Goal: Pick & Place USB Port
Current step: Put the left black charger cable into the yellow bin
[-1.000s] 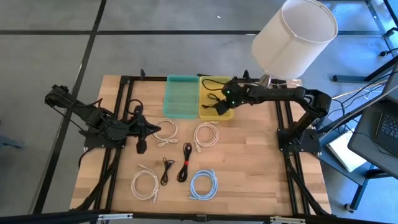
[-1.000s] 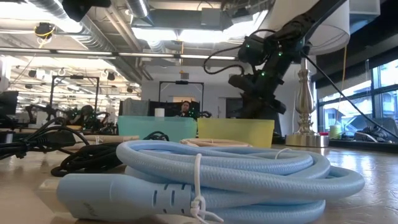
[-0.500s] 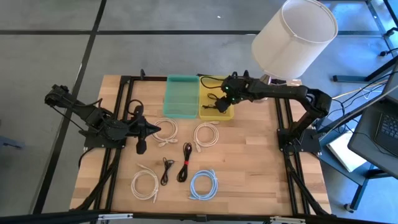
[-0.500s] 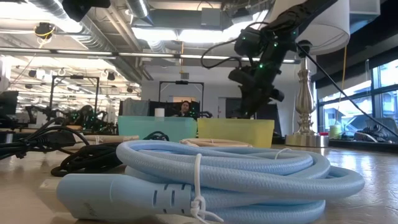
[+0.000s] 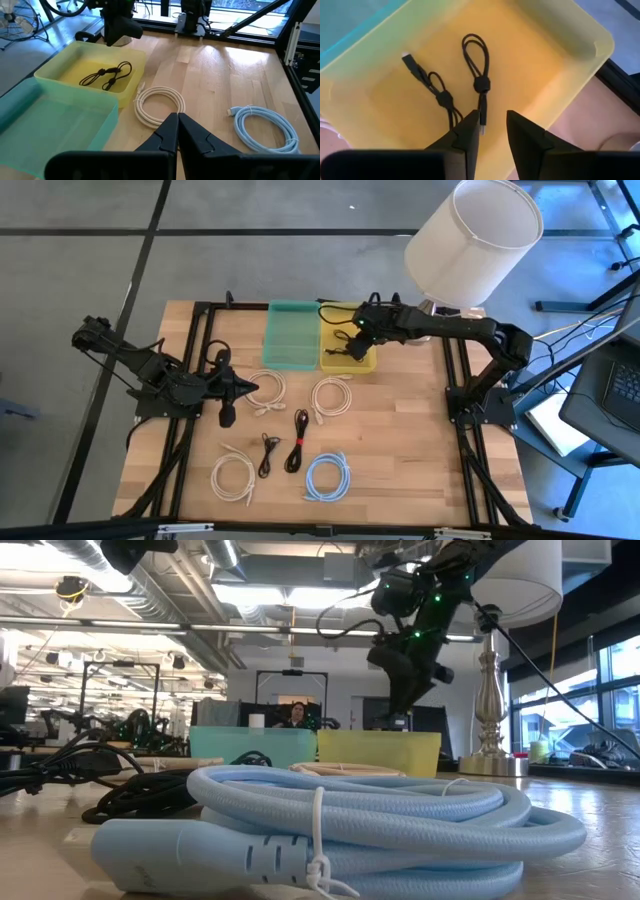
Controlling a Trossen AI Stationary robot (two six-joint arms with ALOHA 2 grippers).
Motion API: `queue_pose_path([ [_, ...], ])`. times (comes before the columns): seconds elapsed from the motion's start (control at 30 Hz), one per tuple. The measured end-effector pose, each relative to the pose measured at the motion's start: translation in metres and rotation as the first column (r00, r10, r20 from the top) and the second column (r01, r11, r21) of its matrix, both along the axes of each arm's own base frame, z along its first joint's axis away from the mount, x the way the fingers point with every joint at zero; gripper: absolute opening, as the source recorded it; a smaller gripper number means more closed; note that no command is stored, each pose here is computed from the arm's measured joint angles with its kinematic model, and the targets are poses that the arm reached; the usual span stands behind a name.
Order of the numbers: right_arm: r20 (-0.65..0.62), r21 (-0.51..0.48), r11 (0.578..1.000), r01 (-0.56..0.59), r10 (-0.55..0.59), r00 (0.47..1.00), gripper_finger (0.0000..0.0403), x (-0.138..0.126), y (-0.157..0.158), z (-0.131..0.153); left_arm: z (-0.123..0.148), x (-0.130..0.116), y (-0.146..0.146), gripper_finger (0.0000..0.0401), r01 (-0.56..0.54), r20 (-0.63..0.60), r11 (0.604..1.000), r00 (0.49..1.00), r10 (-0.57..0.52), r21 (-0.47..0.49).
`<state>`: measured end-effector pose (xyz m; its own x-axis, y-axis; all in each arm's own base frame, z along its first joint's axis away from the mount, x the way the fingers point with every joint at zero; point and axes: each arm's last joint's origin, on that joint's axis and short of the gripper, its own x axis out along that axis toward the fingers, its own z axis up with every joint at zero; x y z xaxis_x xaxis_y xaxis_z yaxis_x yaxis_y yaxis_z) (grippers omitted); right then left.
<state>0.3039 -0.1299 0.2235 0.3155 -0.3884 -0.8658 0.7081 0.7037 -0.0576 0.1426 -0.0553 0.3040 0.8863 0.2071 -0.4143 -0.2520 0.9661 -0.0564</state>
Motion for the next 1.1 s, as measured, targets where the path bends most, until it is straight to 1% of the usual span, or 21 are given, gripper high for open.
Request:
queue_pose_path([
  [0.1, -0.004, -0.001, 1.0, -0.009, 0.009, 1.0, 0.0092, 0.001, 0.003, 0.0, 0.0, 0.0, 0.0, 0.0003, 0.0, 0.0, 1.0, 1.0, 0.0, 0.0],
  [0.23, -0.007, -0.018, 0.996, -0.088, 0.088, 0.996, 0.0081, 0.004, 0.02, 0.006, 0.0, 0.0, 0.0, 0.0003, 0.0, 0.0, 1.0, 1.0, 0.0, 0.0],
  [0.37, -0.025, -0.112, 0.981, -0.16, 0.159, 0.987, 0.0063, -0.001, 0.053, 0.027, 0.0, 0.0, 0.0, 0.0003, 0.001, -0.002, 1.0, 1.0, -0.001, 0.001],
  [0.43, -0.016, -0.155, 0.972, -0.178, 0.178, 0.984, 0.0052, -0.01, 0.071, 0.042, -0.001, -0.001, 0.0, 0.0003, 0.001, -0.01, 1.0, 1.0, -0.001, 0.005],
  [0.5, 0.03, -0.169, 0.969, -0.182, 0.19, 0.981, 0.0041, -0.021, 0.088, 0.058, -0.001, -0.002, 0.001, 0.0003, 0.001, -0.013, 1.0, 1.0, -0.001, 0.006],
  [0.67, 0.176, -0.159, 0.97, -0.185, 0.212, 0.961, 0.0017, -0.053, 0.134, 0.092, 0.001, -0.004, 0.002, 0.0003, 0.002, -0.005, 1.0, 1.0, -0.002, 0.002],
  [0.8, 0.287, -0.136, 0.969, -0.206, 0.237, 0.928, 0.0004, -0.072, 0.166, 0.107, 0.002, -0.007, 0.004, 0.0003, 0.003, -0.001, 1.0, 1.0, -0.003, -0.001],
  [0.9, 0.348, -0.11, 0.97, -0.216, 0.241, 0.906, 0.0005, -0.079, 0.188, 0.11, 0.002, -0.01, 0.004, 0.0003, 0.02, -0.008, 1.0, 1.0, -0.02, -0.011],
  [1.0, 0.397, -0.06, 0.971, -0.233, 0.238, 0.887, 0.0007, -0.082, 0.208, 0.11, 0.002, -0.014, 0.004, 0.0003, 0.08, -0.017, 0.992, 0.996, -0.082, -0.095],
  [1.07, 0.417, -0.03, 0.968, -0.248, 0.238, 0.877, 0.0007, -0.083, 0.22, 0.108, 0.003, -0.017, 0.003, 0.0003, 0.134, -0.014, 0.972, 0.99, -0.14, -0.194],
  [1.1, 0.425, -0.019, 0.968, -0.251, 0.235, 0.874, 0.0007, -0.083, 0.226, 0.107, 0.003, -0.018, 0.002, 0.0003, 0.164, -0.018, 0.954, 0.985, -0.174, -0.25],
])
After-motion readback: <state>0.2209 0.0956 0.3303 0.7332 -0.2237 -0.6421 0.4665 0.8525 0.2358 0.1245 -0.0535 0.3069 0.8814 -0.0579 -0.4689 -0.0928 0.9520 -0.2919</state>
